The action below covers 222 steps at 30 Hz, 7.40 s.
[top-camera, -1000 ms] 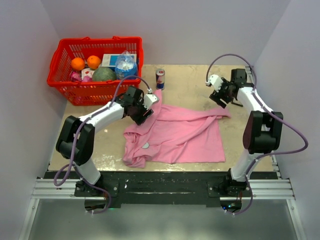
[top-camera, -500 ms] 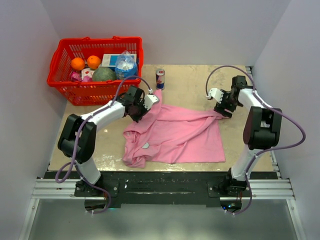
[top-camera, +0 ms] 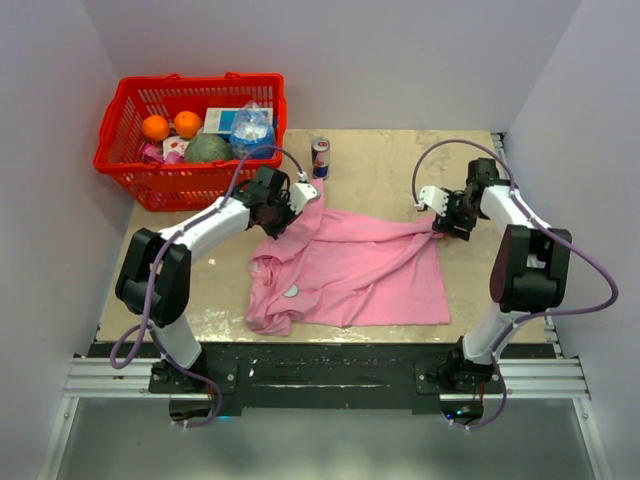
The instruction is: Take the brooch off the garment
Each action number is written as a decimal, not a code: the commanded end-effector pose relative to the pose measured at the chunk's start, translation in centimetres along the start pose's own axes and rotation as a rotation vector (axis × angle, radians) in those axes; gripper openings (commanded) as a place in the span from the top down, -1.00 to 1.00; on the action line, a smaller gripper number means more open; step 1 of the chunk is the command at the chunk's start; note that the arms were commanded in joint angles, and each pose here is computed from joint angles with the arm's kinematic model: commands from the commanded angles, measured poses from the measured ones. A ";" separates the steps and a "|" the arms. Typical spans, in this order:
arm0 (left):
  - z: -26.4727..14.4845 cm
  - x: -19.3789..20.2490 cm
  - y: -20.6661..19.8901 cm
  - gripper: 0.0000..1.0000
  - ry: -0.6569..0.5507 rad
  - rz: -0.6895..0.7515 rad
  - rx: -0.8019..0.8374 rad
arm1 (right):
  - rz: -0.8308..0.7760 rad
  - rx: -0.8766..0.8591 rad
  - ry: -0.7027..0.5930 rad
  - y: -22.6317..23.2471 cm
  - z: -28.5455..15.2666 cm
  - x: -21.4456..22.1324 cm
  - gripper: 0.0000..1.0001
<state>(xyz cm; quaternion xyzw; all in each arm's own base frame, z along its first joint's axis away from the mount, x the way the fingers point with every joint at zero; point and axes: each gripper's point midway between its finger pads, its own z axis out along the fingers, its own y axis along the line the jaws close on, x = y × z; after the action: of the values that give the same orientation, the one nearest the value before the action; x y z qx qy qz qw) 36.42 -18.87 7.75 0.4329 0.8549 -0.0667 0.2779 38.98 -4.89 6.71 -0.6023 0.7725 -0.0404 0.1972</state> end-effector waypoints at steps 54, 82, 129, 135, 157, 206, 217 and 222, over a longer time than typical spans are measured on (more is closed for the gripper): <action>0.9 -3.1 5.4 -0.50 -0.047 0.016 -0.071 | 0.035 0.119 0.000 -1.5 -0.2 0.6 -0.25; -6.4 10.1 5.9 -0.63 0.198 -0.320 -0.118 | 0.209 0.443 -0.119 -7.0 -4.5 -1.6 1.00; -46.5 -11.3 4.2 1.00 -0.858 0.175 -0.562 | 0.503 1.453 -0.562 1.1 -54.8 -7.7 1.00; -53.2 -11.3 2.1 1.00 -0.955 0.242 -0.678 | 0.513 1.540 -0.596 4.6 -58.6 -7.5 1.00; -26.1 -6.8 5.2 1.00 -0.625 0.158 -0.248 | 0.476 1.096 -0.308 -3.7 -29.5 -3.1 1.00; -0.5 1.8 -4.3 -0.64 -0.028 -0.028 0.202 | 0.785 -0.083 -0.492 5.1 0.8 -26.2 1.00; 2.5 2.9 -5.0 -0.99 0.042 -0.041 0.151 | 0.780 -0.112 -0.451 6.5 2.1 -25.7 1.00; 3.2 3.4 -5.5 -0.87 0.071 0.018 0.117 | 0.786 -0.113 -0.436 6.4 2.6 -25.5 1.00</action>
<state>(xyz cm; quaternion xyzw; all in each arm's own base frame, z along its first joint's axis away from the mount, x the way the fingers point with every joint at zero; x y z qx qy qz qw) 31.31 -20.36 2.71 0.4495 0.8609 -0.1224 0.2044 38.45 20.85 7.77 -0.2716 0.8902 0.1997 0.3065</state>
